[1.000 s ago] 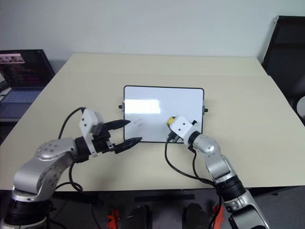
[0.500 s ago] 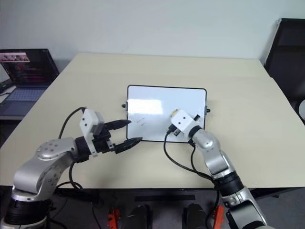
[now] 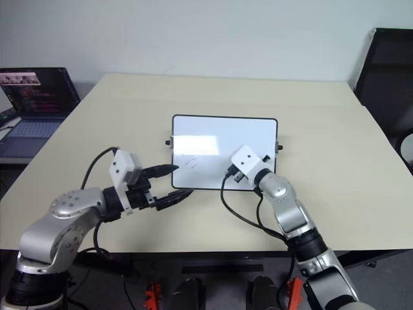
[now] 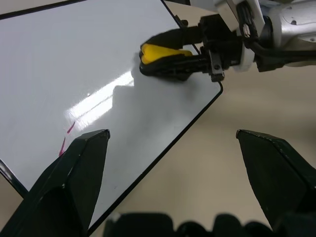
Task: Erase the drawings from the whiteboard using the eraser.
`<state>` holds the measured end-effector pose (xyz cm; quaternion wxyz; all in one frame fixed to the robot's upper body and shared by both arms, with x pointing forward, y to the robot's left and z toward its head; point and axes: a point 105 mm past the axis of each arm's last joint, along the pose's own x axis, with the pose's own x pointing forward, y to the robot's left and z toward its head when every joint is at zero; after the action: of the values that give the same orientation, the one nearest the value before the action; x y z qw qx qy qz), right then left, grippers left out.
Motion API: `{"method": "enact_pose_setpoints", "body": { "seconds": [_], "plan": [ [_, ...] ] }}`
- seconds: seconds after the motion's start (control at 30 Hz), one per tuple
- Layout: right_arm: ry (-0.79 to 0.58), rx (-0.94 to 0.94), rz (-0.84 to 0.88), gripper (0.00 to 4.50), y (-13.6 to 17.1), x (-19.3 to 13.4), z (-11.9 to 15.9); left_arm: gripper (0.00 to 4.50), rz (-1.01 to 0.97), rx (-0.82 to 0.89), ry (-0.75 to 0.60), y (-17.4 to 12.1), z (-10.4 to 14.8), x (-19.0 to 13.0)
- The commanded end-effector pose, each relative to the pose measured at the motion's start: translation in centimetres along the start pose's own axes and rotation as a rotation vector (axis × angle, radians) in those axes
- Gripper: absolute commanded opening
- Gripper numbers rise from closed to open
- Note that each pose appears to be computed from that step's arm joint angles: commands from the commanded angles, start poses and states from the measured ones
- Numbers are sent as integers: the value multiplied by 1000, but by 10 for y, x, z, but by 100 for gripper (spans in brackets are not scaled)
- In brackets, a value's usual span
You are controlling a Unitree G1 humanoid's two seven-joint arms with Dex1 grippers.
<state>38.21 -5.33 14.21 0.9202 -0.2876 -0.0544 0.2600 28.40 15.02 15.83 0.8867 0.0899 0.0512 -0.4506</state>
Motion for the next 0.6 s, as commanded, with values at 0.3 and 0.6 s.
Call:
{"method": "enact_pose_setpoints", "body": {
  "seconds": [0.3, 0.6],
  "plan": [
    [233, 180, -38, 107, -12, -24, -62, 450, 0, 34, -29, 0, 5, -5],
    [264, 172, 96, 107, 15, -49, -60, 450, 8, 31, -25, 2, 1, -7]
  ]
}}
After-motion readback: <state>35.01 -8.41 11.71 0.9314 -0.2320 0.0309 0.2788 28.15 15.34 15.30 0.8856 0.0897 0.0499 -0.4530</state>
